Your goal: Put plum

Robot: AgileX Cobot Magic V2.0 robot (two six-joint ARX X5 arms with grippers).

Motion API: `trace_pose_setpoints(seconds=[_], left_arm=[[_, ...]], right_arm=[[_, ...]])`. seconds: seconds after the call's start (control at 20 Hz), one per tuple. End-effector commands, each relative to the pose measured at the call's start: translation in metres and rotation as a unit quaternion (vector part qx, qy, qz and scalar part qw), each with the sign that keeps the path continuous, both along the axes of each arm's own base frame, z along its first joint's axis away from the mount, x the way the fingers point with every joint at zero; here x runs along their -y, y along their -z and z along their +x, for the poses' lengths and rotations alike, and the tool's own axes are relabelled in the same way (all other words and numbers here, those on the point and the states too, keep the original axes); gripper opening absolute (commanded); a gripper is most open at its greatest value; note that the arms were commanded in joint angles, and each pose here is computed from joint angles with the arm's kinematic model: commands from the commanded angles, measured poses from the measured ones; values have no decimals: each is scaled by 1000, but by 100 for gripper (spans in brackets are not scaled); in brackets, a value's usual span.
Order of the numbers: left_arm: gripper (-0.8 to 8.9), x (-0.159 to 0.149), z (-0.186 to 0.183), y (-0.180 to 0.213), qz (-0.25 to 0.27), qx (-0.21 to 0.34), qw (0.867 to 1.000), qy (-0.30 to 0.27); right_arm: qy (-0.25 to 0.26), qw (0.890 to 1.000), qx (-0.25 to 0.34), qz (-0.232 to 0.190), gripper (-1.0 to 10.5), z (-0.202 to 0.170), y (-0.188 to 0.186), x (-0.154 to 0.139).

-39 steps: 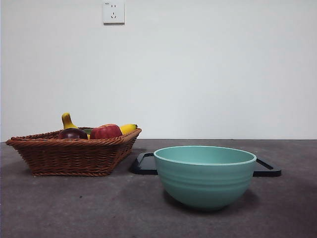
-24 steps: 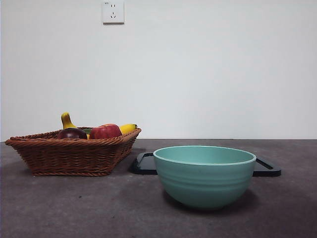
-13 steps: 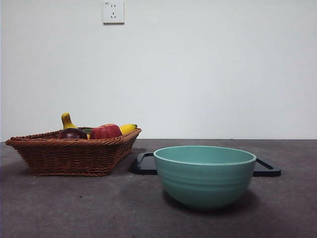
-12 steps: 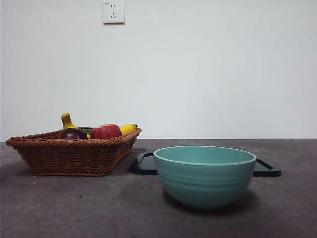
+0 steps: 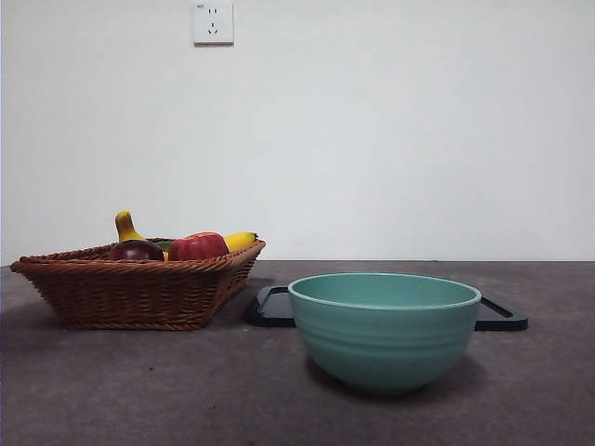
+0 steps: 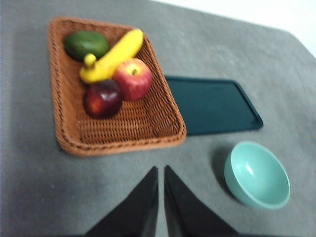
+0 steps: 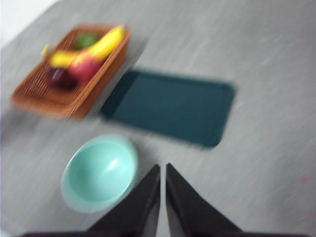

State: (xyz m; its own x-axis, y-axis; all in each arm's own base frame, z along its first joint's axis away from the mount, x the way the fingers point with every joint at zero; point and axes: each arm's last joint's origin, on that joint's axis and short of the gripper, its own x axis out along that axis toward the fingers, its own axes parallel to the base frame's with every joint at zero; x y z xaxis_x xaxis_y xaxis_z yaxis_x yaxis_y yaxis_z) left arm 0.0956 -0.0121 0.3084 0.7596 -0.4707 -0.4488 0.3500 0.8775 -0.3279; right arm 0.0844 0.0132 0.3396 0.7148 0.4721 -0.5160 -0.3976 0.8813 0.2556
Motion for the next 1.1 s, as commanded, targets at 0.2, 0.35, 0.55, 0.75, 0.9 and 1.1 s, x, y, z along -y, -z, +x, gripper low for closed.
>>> trace_pose_setpoints(seconds=[0.2, 0.35, 0.55, 0.75, 0.9, 1.1], left_arm=[[16, 2, -5, -1, 11, -14, 1000, 21], [34, 2, -5, -1, 11, -14, 1000, 21], [278, 2, -5, -1, 11, -14, 1000, 21], [482, 2, -5, -1, 11, -14, 1000, 21], [474, 2, -5, -1, 11, -14, 1000, 21], [469, 2, -1, 0, 10, -18, 1000, 21]], right_arm=[[-52, 998, -32, -11, 10, -5, 1, -7], [-59, 998, -32, -11, 11, -5, 1, -8], [-55, 998, -34, -11, 347, -5, 1, -8], [-54, 998, -35, -9, 398, -5, 1, -8], [-54, 998, -35, -9, 398, -5, 1, -8], [-54, 998, -35, -9, 398, -5, 1, -8]])
